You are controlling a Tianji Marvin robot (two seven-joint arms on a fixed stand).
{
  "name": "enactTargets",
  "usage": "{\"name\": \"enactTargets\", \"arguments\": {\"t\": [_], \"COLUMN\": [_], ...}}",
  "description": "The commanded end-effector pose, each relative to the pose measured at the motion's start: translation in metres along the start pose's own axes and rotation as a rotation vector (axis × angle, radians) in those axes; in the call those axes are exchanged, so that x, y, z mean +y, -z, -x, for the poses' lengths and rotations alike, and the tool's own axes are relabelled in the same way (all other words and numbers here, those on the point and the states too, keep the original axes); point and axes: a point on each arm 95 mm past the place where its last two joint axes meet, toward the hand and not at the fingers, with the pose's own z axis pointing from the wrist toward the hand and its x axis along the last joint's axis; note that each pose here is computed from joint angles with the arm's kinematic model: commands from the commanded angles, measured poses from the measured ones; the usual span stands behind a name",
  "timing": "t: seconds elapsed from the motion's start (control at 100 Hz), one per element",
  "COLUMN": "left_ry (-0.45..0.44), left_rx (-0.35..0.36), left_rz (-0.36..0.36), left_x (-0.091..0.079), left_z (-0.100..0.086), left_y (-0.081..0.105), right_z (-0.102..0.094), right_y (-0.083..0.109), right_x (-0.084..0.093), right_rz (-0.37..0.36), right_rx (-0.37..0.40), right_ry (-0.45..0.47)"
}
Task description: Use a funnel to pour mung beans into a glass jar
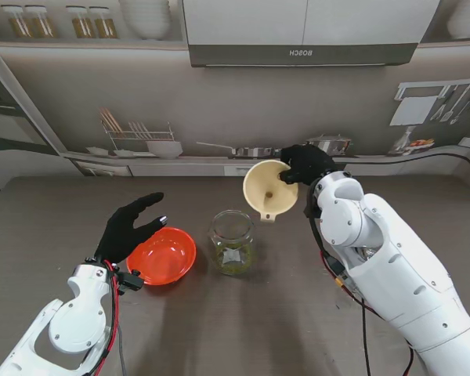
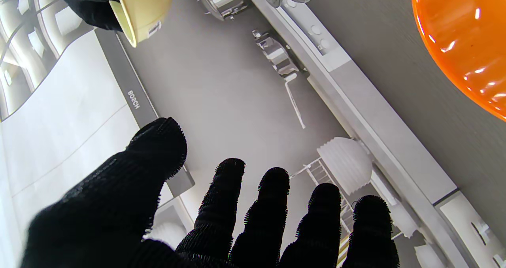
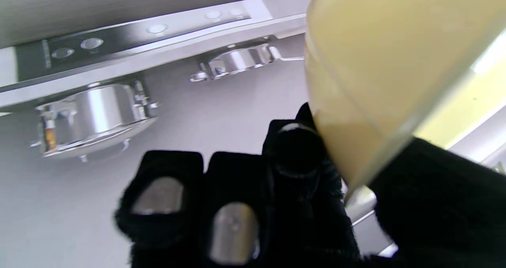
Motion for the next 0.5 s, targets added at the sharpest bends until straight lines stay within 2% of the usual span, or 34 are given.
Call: {"name": "enactTargets", "arguments": {"t": [0.0, 0.29, 0.49], "left_ry": [0.006, 0.006, 0.005], "left_rx": [0.0, 0.0, -0.001], "left_rz": [0.022, 0.032, 0.039], "left_x": [0.004, 0.007, 0.008], "left_z": [0.0, 0.0, 0.0], "left_y": [0.0, -0.001, -0.002], "right_z": [0.015, 0.059, 0.083], "right_y": [0.004, 0.01, 0.013], "right_x": [-0.004, -0.02, -0.037], "right_rz": [-0.021, -0.045, -0.091], "right_rx": [-0.026, -0.091, -0.093], "right_ry": [0.025, 0.097, 0.172]}}
